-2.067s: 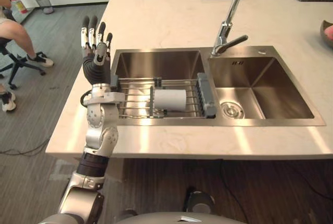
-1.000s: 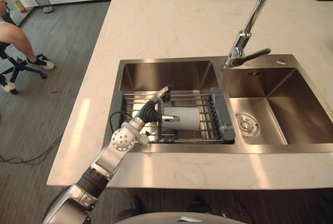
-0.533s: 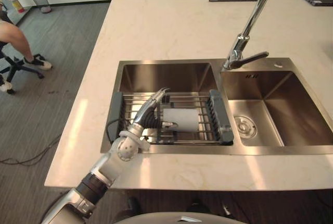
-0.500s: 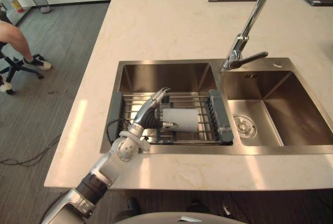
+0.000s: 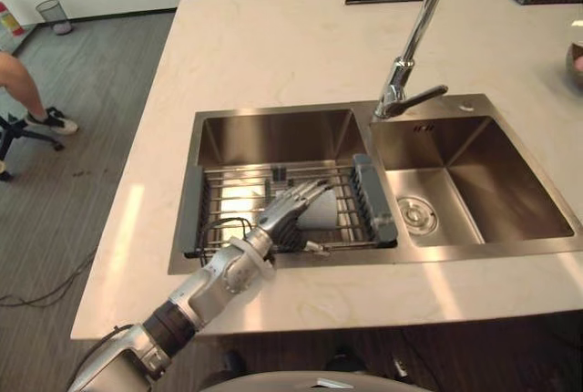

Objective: Walk over to the sink, pick up the cup, carry it to the dishwasher, place the cup inside the dishwasher, then close the dishwasher door

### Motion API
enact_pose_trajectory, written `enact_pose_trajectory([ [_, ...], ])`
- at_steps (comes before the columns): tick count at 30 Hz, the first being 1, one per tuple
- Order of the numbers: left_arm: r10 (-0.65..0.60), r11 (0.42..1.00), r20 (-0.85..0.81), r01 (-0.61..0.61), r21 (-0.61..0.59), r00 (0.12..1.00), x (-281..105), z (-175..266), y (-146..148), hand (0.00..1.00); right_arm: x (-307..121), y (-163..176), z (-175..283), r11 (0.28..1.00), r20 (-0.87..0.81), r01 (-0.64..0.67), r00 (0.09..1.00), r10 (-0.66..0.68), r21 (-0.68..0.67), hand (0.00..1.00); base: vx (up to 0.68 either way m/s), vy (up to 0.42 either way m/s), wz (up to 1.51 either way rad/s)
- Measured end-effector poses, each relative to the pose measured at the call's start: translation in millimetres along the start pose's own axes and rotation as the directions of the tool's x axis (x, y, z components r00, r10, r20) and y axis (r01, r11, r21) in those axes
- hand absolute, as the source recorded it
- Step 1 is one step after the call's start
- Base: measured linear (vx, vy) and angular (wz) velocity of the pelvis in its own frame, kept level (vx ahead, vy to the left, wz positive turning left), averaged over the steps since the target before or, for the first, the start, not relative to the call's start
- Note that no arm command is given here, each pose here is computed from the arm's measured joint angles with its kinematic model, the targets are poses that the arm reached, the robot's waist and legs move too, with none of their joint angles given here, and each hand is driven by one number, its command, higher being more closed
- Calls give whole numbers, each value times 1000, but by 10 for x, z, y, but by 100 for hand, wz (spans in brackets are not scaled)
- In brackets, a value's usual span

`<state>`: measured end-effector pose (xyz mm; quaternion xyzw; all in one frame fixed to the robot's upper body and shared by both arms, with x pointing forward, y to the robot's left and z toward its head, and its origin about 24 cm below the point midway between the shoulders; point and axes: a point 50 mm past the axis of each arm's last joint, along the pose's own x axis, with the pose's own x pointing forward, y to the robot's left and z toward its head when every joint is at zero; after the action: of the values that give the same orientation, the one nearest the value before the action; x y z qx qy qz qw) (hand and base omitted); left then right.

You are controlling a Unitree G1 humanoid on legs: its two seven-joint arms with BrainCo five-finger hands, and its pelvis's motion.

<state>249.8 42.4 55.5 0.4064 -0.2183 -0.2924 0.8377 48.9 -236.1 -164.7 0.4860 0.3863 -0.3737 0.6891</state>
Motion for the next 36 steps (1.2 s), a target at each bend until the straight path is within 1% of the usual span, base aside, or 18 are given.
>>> enact_pose_trajectory([
  [4,-14,999,-31,15,40,999,31,-44,22,0,-1,-4,14,1000,3,5,1000,-5,1,0,0,0,0],
  [7,-26,996,-39,29,80,999,42,-66,40,0,3,6,36,1000,13,6,1000,-7,25,0,0,0,0],
  [10,-6,995,-62,13,102,998,71,-107,79,0,6,14,49,1000,16,8,1000,-9,29,0,0,0,0],
  [13,43,991,-105,-28,132,994,78,-192,133,0,5,1,27,1000,10,17,1000,-17,24,0,-3,0,-1],
  [18,47,987,-131,-26,158,990,68,-247,141,0,-17,-74,-6,998,15,55,998,-55,-15,0,-12,1,-15],
  [19,33,987,-139,-11,161,990,73,-271,140,0,-26,-97,-10,998,16,61,998,-61,-30,0,-13,-3,-4],
  [23,-106,976,-181,137,167,978,99,-345,127,0,-38,-128,-33,996,13,68,998,-68,-63,0,0,0,0],
  [24,-124,973,-187,156,168,974,97,-354,125,0,-37,-125,-36,995,11,67,998,-67,-68,0,0,0,0],
  [30,-193,953,-246,241,182,950,159,-357,186,0,-19,-66,-78,992,9,47,999,-46,-120,0,0,0,0],
  [36,-208,928,-367,301,218,907,164,-470,267,0,-8,-28,-94,986,-4,33,999,-34,-162,0,0,0,0],
])
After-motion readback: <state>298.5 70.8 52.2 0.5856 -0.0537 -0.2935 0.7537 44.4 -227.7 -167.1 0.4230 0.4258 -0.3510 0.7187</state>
